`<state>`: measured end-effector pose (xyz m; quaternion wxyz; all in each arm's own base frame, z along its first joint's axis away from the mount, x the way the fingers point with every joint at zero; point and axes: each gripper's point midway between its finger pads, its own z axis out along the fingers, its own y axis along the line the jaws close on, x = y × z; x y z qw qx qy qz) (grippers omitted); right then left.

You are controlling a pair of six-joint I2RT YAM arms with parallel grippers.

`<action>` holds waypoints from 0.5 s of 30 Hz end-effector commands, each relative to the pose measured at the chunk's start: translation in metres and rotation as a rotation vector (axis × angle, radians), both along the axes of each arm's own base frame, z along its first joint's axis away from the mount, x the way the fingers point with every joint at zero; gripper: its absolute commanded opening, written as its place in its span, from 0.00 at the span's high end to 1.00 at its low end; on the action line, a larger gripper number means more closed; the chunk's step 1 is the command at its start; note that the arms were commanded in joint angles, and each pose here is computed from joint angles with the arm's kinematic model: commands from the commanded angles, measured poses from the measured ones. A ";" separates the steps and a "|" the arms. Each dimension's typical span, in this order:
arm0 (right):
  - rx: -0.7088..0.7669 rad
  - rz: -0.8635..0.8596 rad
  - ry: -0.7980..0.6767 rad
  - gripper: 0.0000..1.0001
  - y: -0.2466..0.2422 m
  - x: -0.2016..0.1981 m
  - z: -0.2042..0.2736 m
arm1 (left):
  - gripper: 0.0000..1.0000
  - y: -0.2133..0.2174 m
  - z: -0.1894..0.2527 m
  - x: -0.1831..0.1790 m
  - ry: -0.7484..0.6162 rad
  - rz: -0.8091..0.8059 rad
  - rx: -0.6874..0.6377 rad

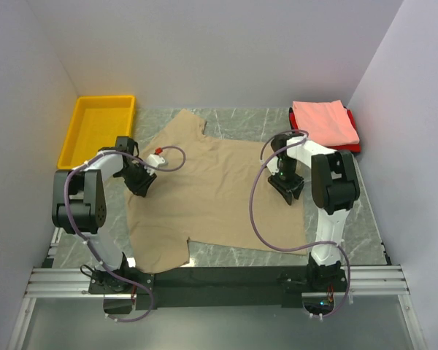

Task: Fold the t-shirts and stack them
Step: Flatten the tshirt out

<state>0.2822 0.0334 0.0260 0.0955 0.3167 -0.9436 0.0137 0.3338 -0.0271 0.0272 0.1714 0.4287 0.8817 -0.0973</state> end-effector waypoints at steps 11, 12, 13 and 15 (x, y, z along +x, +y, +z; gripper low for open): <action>-0.069 0.130 -0.007 0.53 -0.022 -0.018 -0.012 | 0.67 0.027 -0.017 -0.163 0.203 -0.245 0.109; -0.053 0.132 -0.014 0.53 -0.021 -0.017 -0.008 | 0.66 0.024 -0.012 -0.167 0.211 -0.254 0.090; -0.025 0.145 -0.025 0.51 -0.018 -0.014 -0.003 | 0.64 0.022 -0.006 -0.163 0.196 -0.249 0.077; 0.036 0.114 -0.122 0.50 -0.008 0.013 0.020 | 0.58 0.007 0.016 -0.129 0.117 -0.207 -0.003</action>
